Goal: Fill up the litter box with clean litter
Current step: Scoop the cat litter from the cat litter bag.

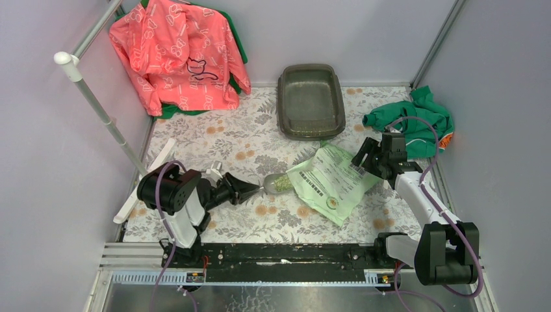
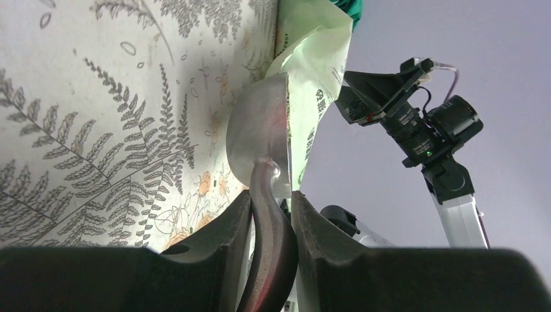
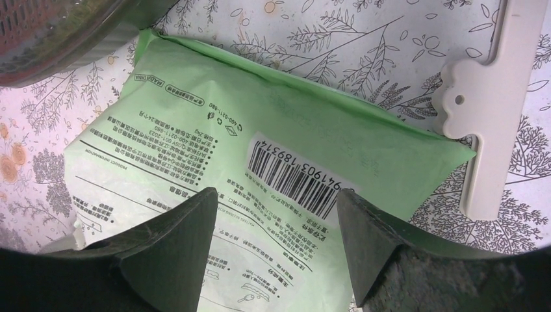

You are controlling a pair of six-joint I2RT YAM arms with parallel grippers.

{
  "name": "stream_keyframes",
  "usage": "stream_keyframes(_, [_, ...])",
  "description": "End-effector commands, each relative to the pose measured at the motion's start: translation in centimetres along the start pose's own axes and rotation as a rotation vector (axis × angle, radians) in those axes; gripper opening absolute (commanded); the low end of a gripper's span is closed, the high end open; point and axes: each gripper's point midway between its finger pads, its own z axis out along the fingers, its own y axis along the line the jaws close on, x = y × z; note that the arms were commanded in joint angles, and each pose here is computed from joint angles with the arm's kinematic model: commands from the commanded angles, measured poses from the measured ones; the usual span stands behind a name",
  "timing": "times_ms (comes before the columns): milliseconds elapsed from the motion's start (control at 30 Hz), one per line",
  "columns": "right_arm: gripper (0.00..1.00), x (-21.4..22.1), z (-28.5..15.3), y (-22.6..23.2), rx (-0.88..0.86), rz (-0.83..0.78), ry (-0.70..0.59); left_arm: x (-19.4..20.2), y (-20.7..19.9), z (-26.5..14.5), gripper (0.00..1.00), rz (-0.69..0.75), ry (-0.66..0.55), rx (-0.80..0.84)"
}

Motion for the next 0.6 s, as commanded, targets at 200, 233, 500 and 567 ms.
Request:
stream_keyframes(200, [0.75,-1.8,-0.3,0.9,-0.027,0.006,-0.048,0.6,0.3,-5.3,0.00,-0.024,-0.032,0.012])
stream_keyframes(233, [0.75,-1.9,-0.3,0.9,-0.027,0.006,-0.049,0.5,0.3,-5.4,0.00,-0.032,-0.033,0.013])
stream_keyframes(500, [0.75,-2.3,0.1,1.6,-0.051,0.008,-0.036,0.0,2.3,-6.0,0.00,-0.081,-0.036,-0.049])
stream_keyframes(567, [0.75,-2.3,0.3,1.7,-0.054,0.009,-0.033,0.2,2.8,-6.2,0.00,-0.085,-0.036,-0.066])
